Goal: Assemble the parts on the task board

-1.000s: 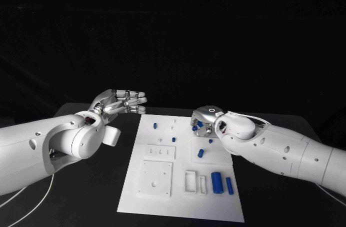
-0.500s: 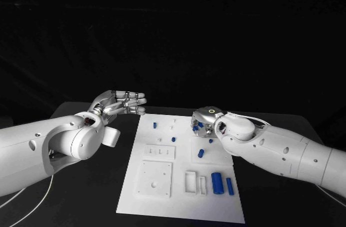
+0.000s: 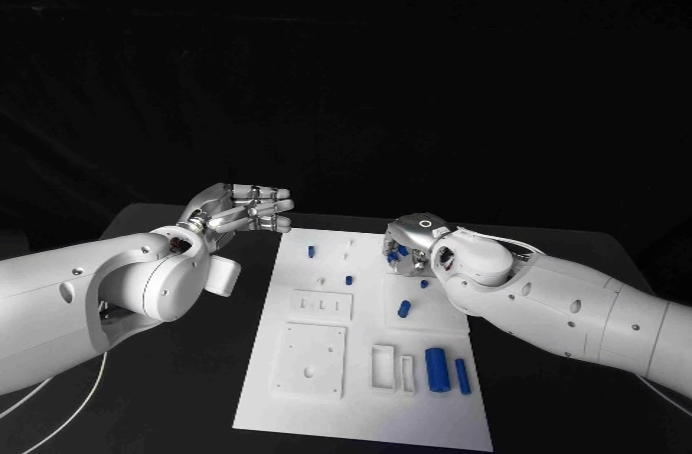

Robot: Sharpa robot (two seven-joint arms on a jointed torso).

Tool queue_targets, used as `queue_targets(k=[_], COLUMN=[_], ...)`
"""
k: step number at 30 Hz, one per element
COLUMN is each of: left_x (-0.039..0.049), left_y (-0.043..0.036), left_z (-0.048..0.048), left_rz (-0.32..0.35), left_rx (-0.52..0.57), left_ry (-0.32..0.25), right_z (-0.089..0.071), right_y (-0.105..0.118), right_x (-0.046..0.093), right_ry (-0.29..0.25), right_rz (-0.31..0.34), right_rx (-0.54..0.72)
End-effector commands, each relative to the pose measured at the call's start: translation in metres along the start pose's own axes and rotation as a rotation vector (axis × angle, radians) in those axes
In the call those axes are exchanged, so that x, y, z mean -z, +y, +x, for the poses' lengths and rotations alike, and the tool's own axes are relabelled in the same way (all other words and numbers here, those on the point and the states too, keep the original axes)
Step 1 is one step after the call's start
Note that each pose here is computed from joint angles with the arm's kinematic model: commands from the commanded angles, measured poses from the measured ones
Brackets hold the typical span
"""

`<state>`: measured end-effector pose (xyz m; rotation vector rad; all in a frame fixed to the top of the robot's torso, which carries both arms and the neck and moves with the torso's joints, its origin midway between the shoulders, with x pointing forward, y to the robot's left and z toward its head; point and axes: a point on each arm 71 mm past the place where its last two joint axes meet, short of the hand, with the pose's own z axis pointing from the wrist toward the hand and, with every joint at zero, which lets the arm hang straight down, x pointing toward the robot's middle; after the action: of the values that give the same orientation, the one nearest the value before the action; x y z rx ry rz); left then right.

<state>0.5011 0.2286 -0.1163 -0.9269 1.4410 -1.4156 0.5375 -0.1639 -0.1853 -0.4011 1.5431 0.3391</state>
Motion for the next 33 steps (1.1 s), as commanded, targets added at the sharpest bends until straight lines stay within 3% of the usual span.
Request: queue_targets(k=[1, 22, 33], left_x=[-0.0008, -0.0033, -0.0031], left_y=[-0.0022, -0.0021, -0.0027], left_z=[0.0012, 0.0042, 0.0071], left_rz=[0.007, 0.007, 0.009], left_rx=[0.000, 0.000, -0.002], left_ry=[0.015, 0.023, 0.033], right_z=[-0.006, -0.030, -0.035], right_y=[0.003, 0.035, 0.047], right_x=[0.001, -0.018, -0.029], right_ry=[-0.063, -0.202, -0.240], right_rz=[0.011, 0.019, 0.018], right_rx=[0.012, -0.027, -0.044])
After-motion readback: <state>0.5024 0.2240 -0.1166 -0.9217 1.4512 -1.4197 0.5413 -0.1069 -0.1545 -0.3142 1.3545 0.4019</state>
